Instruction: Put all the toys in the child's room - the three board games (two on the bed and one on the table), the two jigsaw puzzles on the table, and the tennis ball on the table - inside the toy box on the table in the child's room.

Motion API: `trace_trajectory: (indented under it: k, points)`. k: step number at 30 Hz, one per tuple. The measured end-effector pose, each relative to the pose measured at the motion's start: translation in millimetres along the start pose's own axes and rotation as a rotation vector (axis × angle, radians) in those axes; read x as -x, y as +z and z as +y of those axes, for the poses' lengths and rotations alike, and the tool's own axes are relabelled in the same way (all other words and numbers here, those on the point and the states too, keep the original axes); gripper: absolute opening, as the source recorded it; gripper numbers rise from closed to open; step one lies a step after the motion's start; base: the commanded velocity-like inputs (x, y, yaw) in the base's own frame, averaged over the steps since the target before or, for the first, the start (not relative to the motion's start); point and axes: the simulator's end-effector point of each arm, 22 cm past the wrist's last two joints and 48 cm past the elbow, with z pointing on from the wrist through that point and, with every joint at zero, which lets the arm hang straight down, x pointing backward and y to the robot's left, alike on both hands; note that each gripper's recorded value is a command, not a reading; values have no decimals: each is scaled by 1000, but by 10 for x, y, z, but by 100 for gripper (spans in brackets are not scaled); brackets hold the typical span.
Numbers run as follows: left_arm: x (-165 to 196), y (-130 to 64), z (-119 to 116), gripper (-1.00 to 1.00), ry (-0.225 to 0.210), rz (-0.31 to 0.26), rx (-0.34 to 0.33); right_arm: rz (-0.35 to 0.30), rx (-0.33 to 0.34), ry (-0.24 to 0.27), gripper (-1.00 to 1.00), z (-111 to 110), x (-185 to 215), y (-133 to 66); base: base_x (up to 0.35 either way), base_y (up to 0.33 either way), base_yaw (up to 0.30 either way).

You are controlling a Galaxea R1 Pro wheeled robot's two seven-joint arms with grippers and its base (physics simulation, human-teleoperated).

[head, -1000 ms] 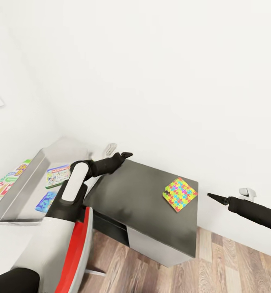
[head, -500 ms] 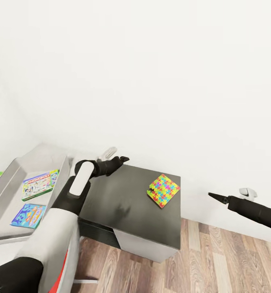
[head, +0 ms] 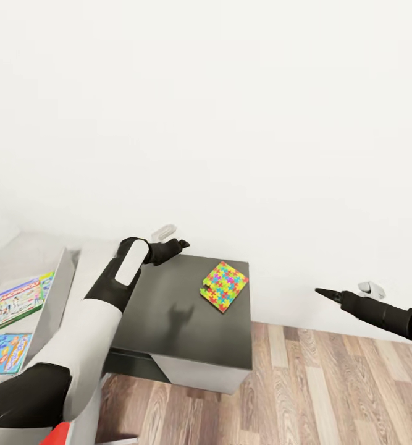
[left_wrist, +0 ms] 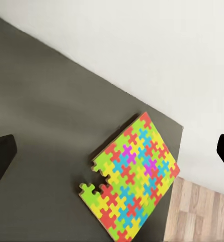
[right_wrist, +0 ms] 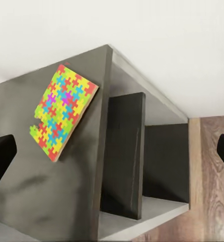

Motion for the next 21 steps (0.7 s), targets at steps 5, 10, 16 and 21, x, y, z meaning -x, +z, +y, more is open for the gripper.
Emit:
trace_trajectory:
  k: [5, 10, 16, 21]
  points:
    - [36, 94, 157, 100, -8, -12, 50, 20, -2, 31, 100, -63, -10, 106, 0, 0, -281]
    - [92, 175, 288, 100, -23, -35, 90, 38, -5, 58, 100, -118, -41, 183, 0, 0, -281]
    - [135, 203, 342, 100, -27, -48, 108, 47, -5, 70, 100, -135, -63, 221, 0, 0, -282]
    - [149, 215, 395, 100, -28, -52, 120, 50, -4, 74, 100, -138, -74, 235, 0, 0, -282]
